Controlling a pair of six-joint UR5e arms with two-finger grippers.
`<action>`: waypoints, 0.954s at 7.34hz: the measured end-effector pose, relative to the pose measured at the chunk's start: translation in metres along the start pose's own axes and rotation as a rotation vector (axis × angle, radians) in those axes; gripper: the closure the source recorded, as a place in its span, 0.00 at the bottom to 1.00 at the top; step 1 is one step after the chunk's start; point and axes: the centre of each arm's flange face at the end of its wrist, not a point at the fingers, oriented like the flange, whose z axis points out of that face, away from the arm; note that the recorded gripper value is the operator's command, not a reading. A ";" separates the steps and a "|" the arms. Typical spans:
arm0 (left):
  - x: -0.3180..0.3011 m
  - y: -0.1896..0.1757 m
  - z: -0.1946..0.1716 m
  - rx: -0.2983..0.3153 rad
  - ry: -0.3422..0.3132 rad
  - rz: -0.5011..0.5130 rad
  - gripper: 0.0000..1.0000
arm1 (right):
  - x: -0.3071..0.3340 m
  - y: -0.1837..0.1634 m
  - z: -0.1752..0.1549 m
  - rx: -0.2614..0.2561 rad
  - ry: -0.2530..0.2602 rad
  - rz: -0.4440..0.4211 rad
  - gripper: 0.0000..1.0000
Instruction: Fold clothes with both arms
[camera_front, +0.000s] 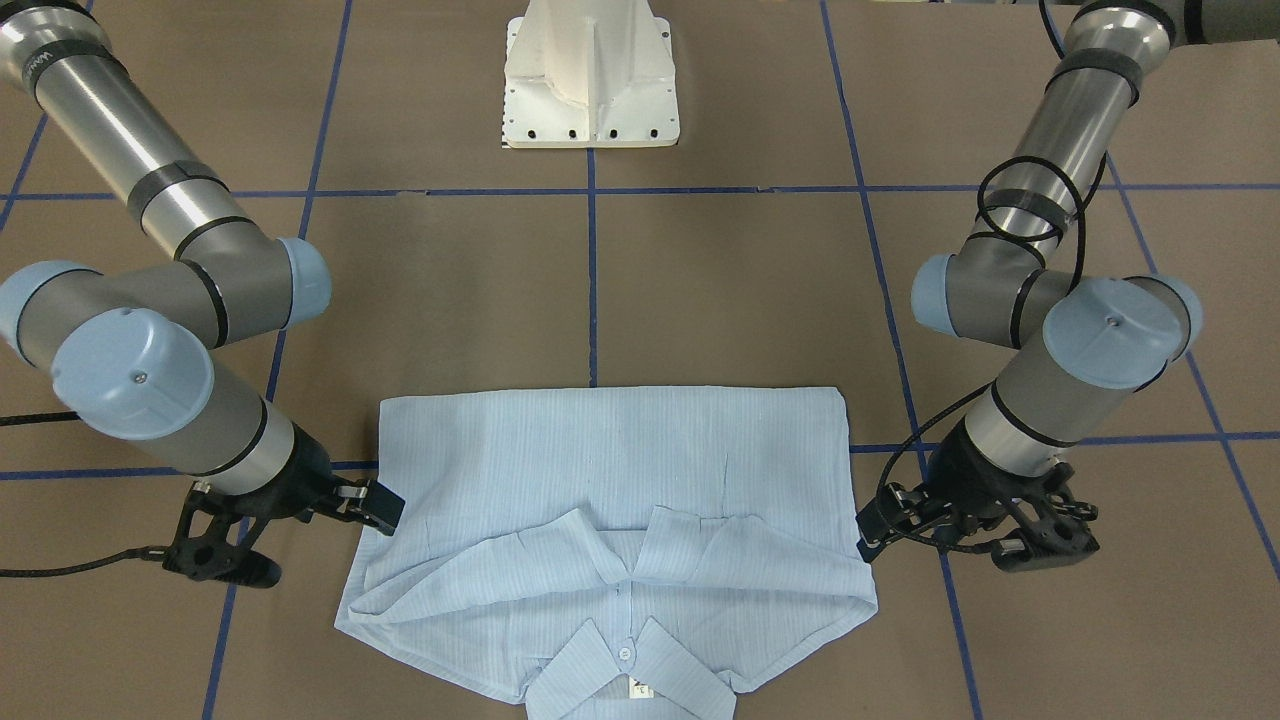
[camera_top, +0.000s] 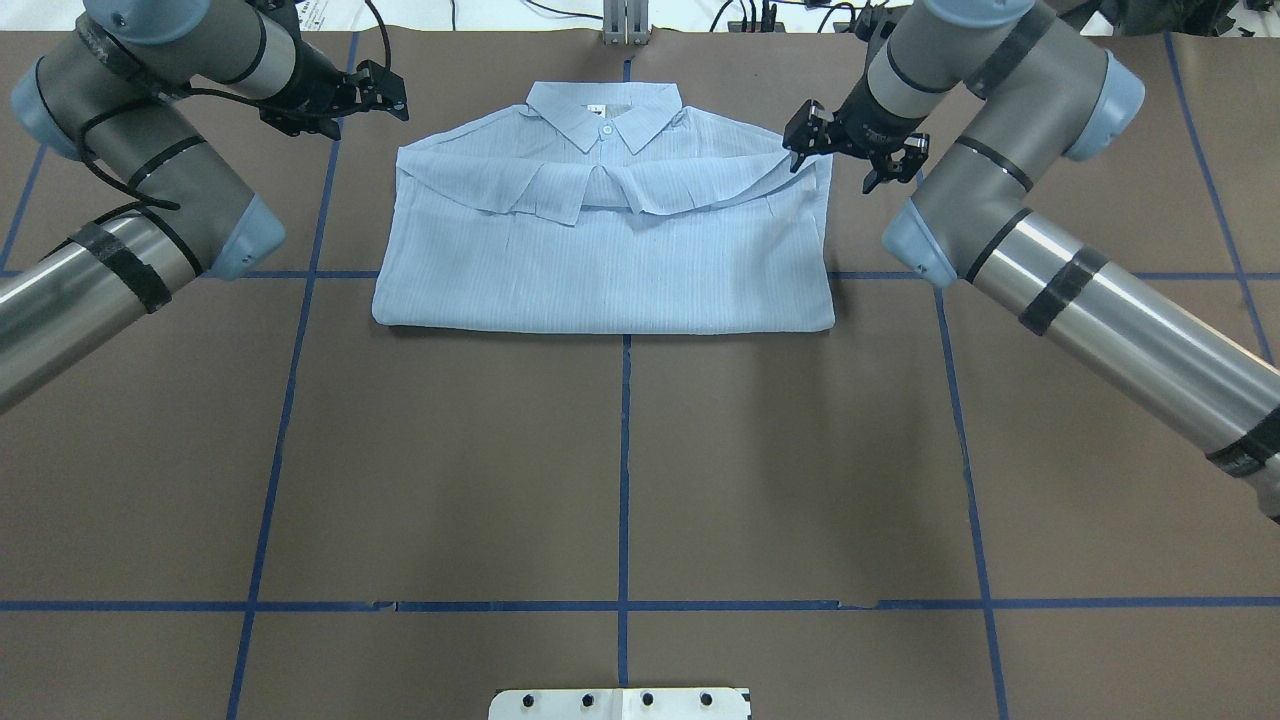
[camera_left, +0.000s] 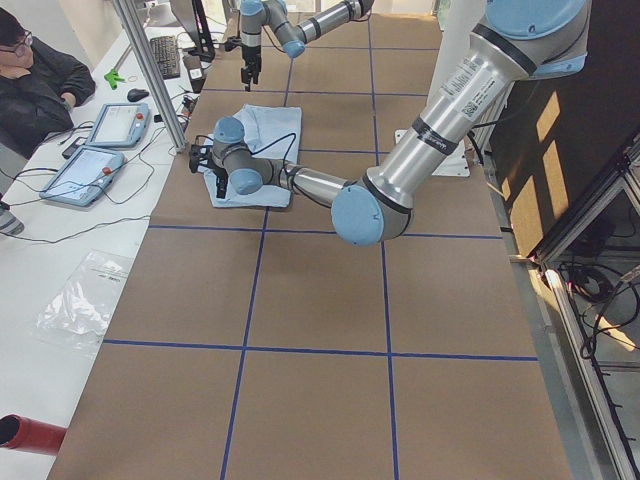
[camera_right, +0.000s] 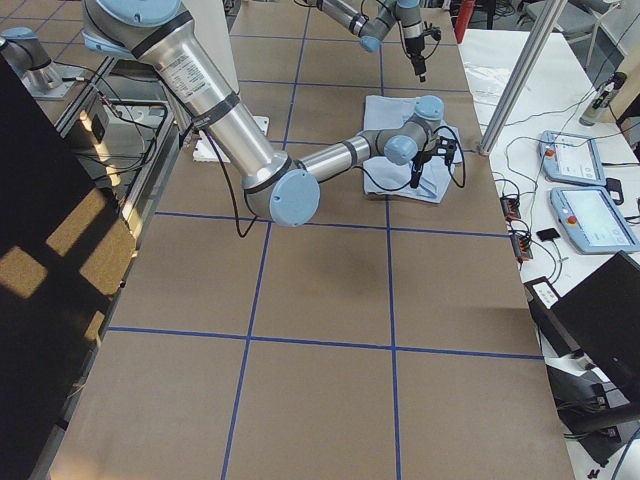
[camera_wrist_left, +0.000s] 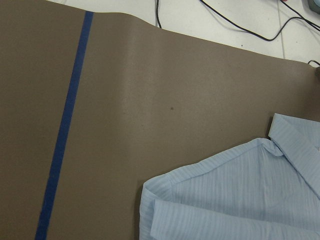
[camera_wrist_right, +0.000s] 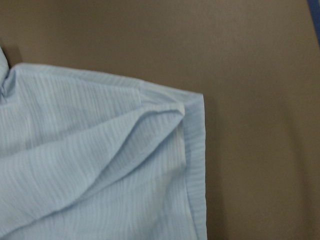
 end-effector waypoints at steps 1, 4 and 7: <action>0.001 0.000 -0.001 0.001 0.002 -0.012 0.00 | 0.008 0.031 0.011 -0.020 -0.013 -0.026 0.02; 0.002 0.000 -0.004 0.004 0.006 -0.018 0.00 | 0.023 0.094 0.026 -0.072 -0.021 -0.071 0.16; 0.001 0.001 -0.005 0.004 0.007 -0.018 0.00 | 0.026 0.104 0.035 -0.080 -0.008 -0.076 0.34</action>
